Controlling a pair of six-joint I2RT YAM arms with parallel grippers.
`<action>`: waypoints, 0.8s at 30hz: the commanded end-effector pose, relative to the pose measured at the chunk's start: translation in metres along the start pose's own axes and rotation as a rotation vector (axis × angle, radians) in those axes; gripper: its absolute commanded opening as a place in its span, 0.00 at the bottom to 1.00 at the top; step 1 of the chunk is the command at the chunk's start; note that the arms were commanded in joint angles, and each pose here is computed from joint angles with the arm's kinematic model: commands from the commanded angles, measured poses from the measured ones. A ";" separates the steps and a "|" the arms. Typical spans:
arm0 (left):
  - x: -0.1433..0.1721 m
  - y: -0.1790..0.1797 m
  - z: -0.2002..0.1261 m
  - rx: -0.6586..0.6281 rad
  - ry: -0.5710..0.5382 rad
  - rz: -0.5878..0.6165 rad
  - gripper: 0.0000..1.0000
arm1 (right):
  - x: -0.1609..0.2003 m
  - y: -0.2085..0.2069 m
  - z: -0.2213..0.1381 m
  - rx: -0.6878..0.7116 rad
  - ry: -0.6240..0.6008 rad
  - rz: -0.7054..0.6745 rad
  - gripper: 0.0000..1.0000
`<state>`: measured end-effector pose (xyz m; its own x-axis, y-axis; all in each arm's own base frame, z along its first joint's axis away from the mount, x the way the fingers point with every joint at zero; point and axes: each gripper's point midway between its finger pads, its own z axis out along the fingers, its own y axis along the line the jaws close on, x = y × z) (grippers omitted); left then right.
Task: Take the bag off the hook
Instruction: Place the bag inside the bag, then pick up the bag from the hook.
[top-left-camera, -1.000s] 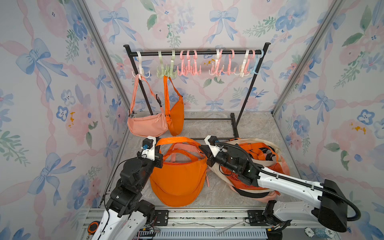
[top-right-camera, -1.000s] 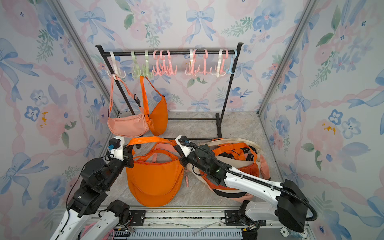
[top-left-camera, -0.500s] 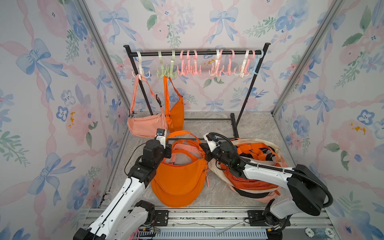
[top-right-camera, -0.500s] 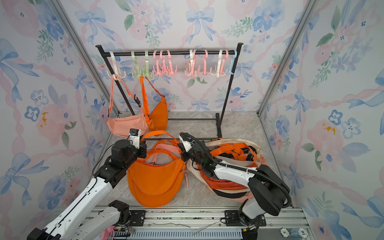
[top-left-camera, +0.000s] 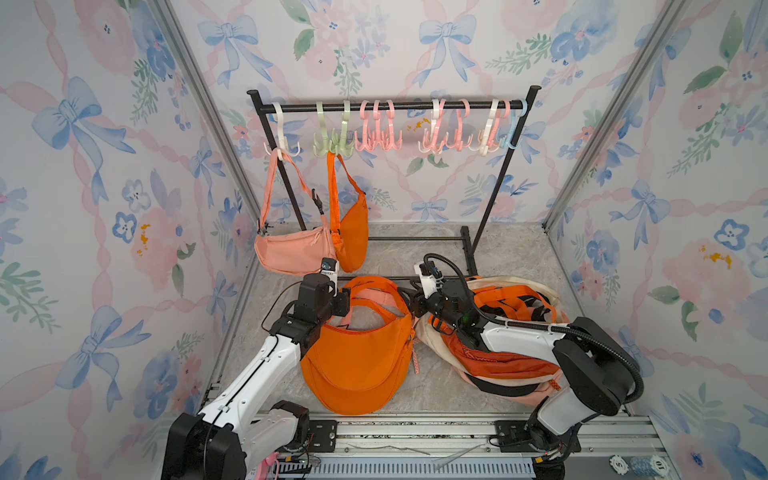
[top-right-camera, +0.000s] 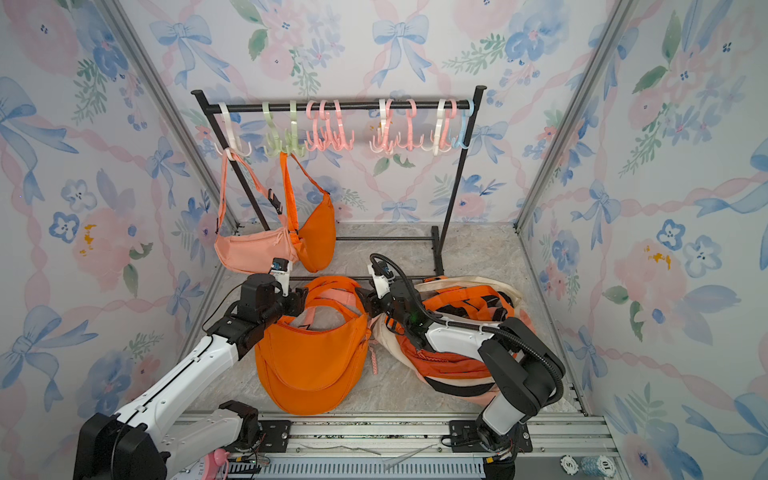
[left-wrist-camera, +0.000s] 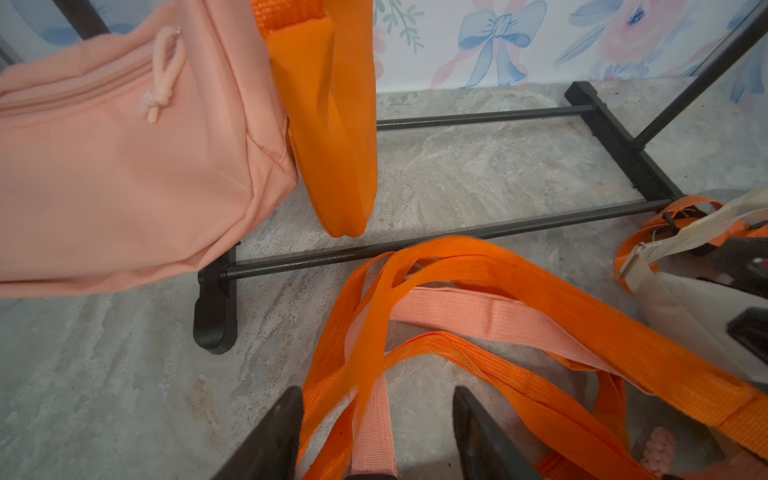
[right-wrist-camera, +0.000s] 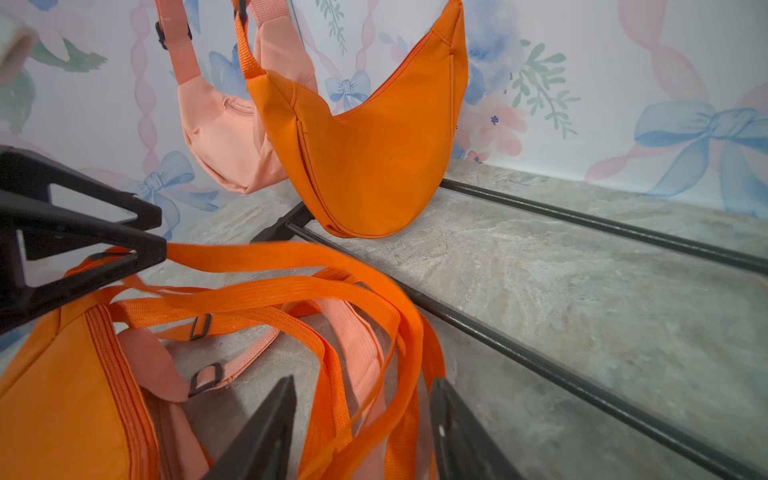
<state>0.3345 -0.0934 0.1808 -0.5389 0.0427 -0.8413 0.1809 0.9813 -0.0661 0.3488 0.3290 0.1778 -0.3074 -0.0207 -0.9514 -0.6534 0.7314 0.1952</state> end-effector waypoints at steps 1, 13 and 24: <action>-0.017 0.000 -0.012 0.005 -0.041 -0.003 0.70 | -0.008 -0.003 -0.007 0.003 -0.029 0.005 0.66; -0.119 -0.003 -0.030 -0.021 -0.233 0.025 0.84 | -0.034 0.001 -0.032 -0.001 -0.073 -0.016 0.84; -0.195 0.000 -0.009 -0.100 -0.313 0.075 0.81 | -0.055 0.012 -0.054 -0.039 -0.111 -0.025 0.88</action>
<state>0.4194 -0.1090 0.3267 -0.3016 0.0379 -0.9527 0.1664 0.9860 -0.0134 0.3258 0.3066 0.2489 -0.2037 0.0546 -0.9775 -0.6780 0.7124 0.1811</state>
